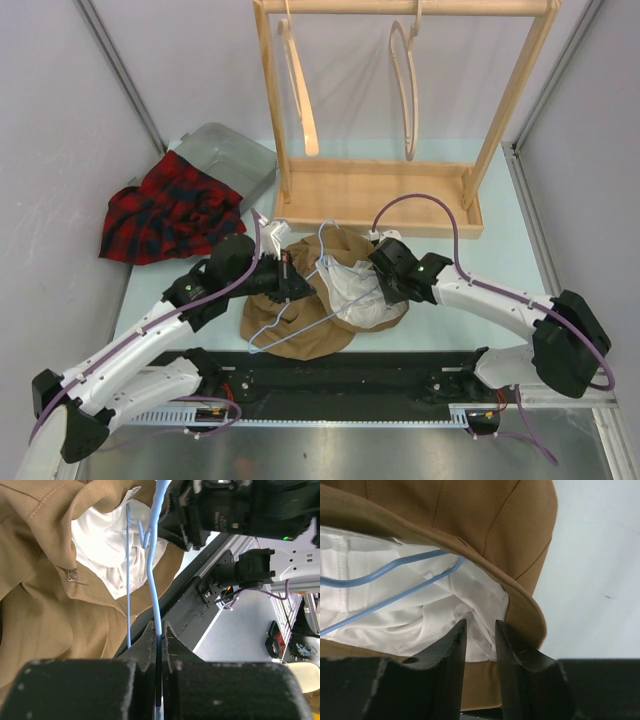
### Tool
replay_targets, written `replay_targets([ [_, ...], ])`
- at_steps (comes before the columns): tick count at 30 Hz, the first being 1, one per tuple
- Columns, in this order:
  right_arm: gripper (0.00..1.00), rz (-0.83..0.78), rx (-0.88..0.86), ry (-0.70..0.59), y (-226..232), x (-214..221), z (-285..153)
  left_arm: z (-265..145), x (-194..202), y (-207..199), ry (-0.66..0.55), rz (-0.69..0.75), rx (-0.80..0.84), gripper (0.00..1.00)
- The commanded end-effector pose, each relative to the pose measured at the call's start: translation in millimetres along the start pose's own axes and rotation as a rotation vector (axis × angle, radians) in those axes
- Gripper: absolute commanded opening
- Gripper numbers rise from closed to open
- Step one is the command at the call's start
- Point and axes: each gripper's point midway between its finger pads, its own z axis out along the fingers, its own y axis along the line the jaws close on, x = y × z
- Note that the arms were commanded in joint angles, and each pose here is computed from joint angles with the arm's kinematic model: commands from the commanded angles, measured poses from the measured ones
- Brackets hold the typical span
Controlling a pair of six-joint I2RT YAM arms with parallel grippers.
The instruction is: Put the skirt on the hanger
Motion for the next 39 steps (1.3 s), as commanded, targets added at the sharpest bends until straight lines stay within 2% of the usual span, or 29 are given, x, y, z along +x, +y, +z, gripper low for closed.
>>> replay_targets([
  [1, 0.34, -0.027, -0.014, -0.008, 9, -6, 9, -12, -18, -14, -0.065, 0.035, 0.015, 0.0],
  [10, 0.29, -0.071, 0.025, 0.028, 7, -3, 24, -14, -19, -22, -0.062, 0.055, 0.052, 0.0],
  [17, 0.1, -0.05, 0.065, 0.007, 1, -8, 21, -17, -16, -26, -0.039, 0.069, 0.07, 0.0],
  [25, 0.06, -0.005, 0.093, -0.059, -6, -23, 5, -18, -2, -36, 0.02, 0.084, 0.152, 0.0],
  [39, 0.05, 0.012, 0.107, -0.095, -13, -26, -7, -17, -3, -53, 0.012, 0.066, 0.255, 0.0],
])
